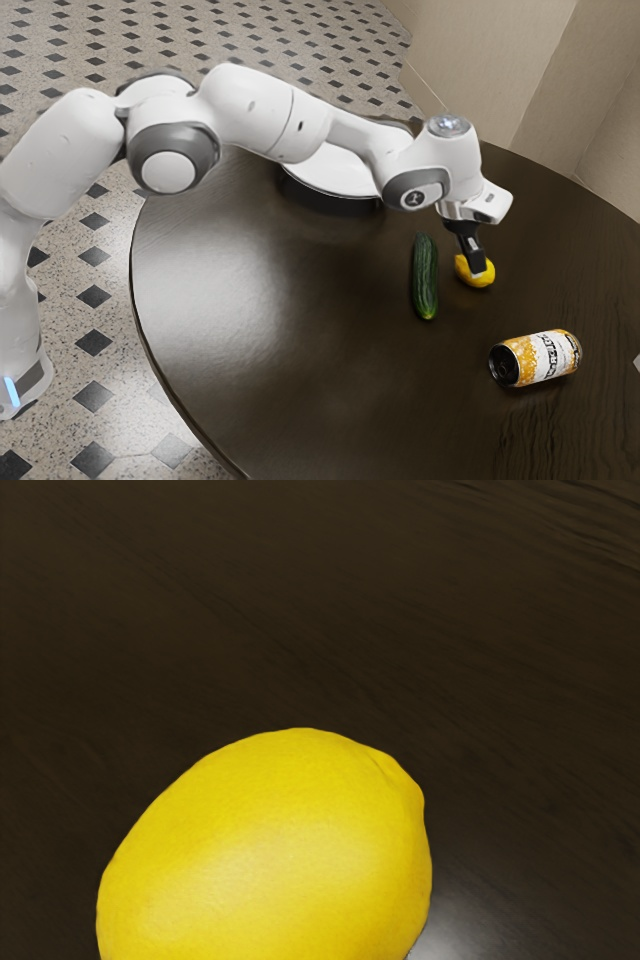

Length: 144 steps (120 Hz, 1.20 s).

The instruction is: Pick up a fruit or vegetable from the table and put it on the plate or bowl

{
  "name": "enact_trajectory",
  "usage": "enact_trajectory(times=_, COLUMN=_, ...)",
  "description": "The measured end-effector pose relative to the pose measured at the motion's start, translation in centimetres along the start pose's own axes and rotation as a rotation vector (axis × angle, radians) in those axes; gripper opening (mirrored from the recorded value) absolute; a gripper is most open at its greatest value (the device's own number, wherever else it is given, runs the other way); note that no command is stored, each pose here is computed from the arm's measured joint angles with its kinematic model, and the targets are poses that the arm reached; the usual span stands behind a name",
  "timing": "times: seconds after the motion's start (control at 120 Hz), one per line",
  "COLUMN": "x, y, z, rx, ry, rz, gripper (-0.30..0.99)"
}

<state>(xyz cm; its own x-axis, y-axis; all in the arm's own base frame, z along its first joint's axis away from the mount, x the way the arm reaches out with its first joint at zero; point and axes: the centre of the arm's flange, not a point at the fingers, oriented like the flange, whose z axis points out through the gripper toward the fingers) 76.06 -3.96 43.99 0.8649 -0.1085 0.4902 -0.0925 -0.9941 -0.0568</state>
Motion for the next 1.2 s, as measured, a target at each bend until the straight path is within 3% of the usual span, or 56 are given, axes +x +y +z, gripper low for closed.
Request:
enact_trajectory(times=0.767, x=1.4, y=-0.3, z=3.2, rx=0.019, ry=0.049, rz=0.004, gripper=0.65)
enact_trajectory(times=0.833, x=1.5, y=-0.3, z=3.3, rx=0.022, ry=0.052, rz=0.005, gripper=0.58)
enact_trajectory(times=1.083, x=1.3, y=0.0, z=3.9, rx=0.026, ry=0.042, rz=0.009, gripper=0.50)
enact_trajectory(times=1.2, x=1.0, y=-0.6, z=3.7, rx=0.038, ry=-0.021, rz=0.007, gripper=0.48)
